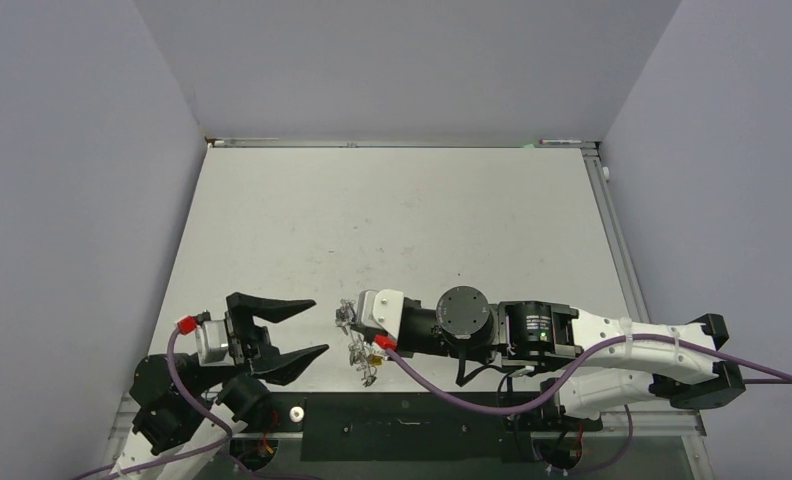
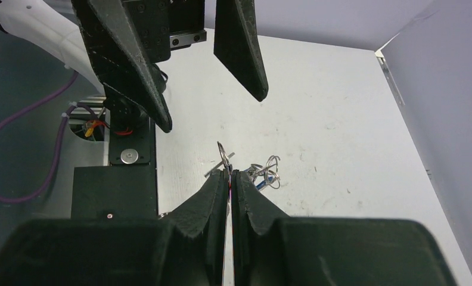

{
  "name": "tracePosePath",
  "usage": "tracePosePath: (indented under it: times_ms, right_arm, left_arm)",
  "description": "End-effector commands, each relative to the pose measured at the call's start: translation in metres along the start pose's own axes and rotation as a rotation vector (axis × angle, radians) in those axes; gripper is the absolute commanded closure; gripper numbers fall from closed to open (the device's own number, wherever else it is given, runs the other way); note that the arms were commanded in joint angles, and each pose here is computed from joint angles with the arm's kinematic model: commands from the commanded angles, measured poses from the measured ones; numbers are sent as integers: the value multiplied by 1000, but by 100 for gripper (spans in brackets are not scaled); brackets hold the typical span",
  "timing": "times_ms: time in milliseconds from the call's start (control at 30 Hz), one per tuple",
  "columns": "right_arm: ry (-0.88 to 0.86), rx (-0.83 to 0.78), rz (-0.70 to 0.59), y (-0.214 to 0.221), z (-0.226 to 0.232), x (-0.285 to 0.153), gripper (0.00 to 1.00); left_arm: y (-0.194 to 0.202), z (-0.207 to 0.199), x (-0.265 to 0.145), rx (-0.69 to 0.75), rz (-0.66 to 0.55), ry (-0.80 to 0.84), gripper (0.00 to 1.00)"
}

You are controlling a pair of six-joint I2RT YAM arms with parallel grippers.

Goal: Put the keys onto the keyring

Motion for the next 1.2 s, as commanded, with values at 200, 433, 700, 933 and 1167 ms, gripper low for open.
tracePosePath:
  times_ms: [200,433,700,933,1167]
  right_arm:
    - [-3,14,-59,-6,-4,-13,95]
    - [-7,23,-66,-1,-1,-13,95]
    - [-8,20,-85,-3,-2,-16,95]
    - [-32,25,-98,-2,1,-16,95]
    - [-33,27,-99,-1,2,-13,95]
  left_arm:
    - [6,4,4,417,22,191,37]
    - [5,3,21,434,73,306,53]
    - [8,8,27,454,72,307,67]
    - [11,8,32,423,79,336,69]
    - [15,7,33,404,78,362,69]
Point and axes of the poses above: each gripper's point midway between its finger pads, its own x axis out along the fingers, its own z axis along the line the jaws close on, y = z × x, the point moved 8 cm from there along -x, back along the fingers, and after that the axes turned 5 degrees about -x, right-handed, at the moved point
